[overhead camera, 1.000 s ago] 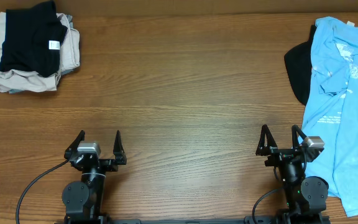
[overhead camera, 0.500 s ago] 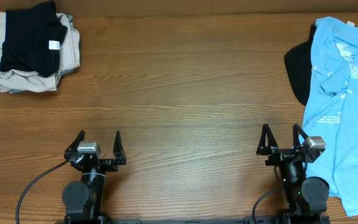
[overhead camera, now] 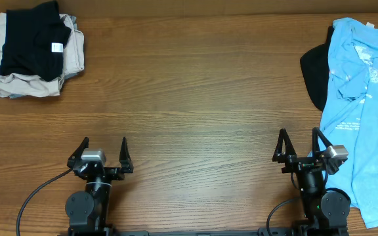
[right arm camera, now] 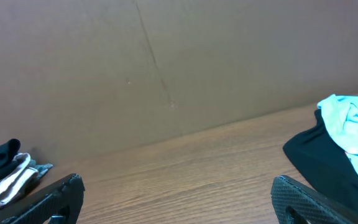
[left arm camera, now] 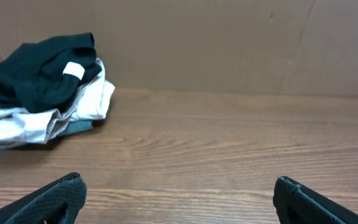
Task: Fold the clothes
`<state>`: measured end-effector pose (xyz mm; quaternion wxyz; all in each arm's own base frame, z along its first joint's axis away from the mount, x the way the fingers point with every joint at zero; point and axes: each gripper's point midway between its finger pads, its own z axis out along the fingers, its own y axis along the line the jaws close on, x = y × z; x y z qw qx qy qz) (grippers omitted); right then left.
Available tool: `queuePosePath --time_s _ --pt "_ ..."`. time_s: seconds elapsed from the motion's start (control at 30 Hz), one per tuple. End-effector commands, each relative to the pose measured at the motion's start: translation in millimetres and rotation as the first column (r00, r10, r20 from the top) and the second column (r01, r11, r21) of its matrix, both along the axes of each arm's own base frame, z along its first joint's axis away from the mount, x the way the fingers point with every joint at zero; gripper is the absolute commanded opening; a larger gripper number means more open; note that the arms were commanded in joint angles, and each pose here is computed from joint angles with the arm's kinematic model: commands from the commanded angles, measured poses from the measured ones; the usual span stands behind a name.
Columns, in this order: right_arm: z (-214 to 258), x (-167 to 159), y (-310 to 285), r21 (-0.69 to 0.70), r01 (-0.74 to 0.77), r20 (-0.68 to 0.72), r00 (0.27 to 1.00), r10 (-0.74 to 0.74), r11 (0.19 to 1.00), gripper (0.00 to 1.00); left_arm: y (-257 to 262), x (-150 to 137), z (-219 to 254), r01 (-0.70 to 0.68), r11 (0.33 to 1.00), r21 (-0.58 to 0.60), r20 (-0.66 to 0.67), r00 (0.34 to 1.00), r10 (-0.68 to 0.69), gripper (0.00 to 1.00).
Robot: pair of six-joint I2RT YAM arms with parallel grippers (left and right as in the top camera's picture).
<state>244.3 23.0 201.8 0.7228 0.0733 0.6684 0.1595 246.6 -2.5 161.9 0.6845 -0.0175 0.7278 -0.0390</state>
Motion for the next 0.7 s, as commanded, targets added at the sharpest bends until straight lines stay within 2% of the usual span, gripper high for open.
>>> queuePosePath --time_s 0.0,0.13,0.37,0.53,0.67 --pt "3.0 -2.1 6.9 -0.003 -0.037 0.009 0.999 0.037 0.999 1.0 0.3 -0.1 5.9 -0.001 1.0 -0.027 0.028 1.0 0.002 1.0" --pt "15.7 -5.2 6.6 -0.013 -0.035 0.021 0.999 0.035 0.999 1.0 0.2 -4.1 21.7 -0.001 0.999 -0.049 0.033 0.999 0.003 1.0" --pt "49.4 -15.1 6.1 -0.039 -0.032 0.064 0.997 0.034 0.999 1.0 -0.5 -13.6 58.8 0.001 1.0 0.015 0.038 0.999 -0.002 1.0" --pt "72.8 -19.9 5.9 -0.102 -0.024 0.052 0.998 0.029 0.994 1.0 -10.3 -8.1 67.8 0.063 0.998 0.03 -0.032 0.998 -0.062 1.0" --pt "91.1 -15.9 4.9 -0.14 -0.02 -0.01 1.0 0.019 0.99 1.0 -19.1 4.5 73.5 0.125 0.992 0.034 -0.137 0.983 -0.119 1.0"
